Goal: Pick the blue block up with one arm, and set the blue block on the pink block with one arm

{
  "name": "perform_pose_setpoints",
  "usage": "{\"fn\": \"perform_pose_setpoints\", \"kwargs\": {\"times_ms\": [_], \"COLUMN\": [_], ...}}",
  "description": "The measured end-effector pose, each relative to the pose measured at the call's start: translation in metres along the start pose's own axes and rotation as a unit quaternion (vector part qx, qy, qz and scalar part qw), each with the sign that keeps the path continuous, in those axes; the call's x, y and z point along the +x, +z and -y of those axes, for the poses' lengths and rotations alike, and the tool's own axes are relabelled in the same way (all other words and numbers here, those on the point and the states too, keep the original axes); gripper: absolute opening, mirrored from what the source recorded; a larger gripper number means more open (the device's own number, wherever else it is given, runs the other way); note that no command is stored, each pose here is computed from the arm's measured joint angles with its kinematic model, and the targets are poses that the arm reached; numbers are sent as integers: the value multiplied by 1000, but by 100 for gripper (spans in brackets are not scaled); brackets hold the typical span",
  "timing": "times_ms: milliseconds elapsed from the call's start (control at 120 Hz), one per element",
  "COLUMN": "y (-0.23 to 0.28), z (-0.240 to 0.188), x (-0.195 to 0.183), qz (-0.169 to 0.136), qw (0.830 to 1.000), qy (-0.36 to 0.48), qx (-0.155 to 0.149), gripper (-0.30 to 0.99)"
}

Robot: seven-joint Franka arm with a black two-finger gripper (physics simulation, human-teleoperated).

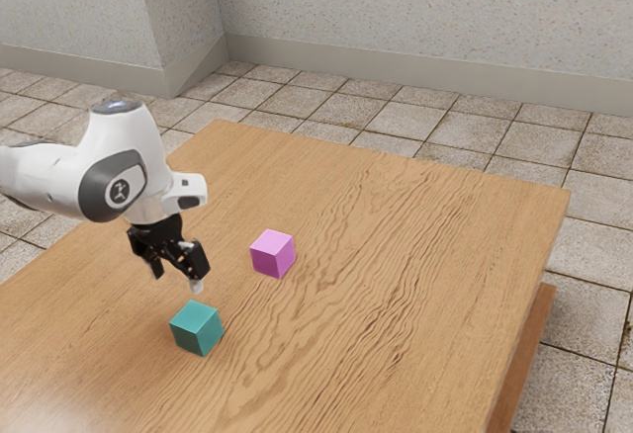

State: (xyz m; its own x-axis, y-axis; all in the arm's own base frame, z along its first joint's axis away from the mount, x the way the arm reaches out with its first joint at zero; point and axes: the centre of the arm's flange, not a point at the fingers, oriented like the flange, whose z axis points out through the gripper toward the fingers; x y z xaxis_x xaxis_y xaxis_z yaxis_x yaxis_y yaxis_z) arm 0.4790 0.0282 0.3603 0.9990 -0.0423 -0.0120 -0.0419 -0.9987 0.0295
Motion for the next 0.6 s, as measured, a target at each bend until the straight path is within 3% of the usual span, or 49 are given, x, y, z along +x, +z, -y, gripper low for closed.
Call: {"fn": "perform_pose_setpoints", "kwargs": {"times_ms": [183,600], "y": [26,69], "z": [-16,-20], "x": [-5,3], "qz": [13,26], "qw": [1000,999], "qy": [-12,-21], "qx": [-20,-15], "gripper": [69,69]}}
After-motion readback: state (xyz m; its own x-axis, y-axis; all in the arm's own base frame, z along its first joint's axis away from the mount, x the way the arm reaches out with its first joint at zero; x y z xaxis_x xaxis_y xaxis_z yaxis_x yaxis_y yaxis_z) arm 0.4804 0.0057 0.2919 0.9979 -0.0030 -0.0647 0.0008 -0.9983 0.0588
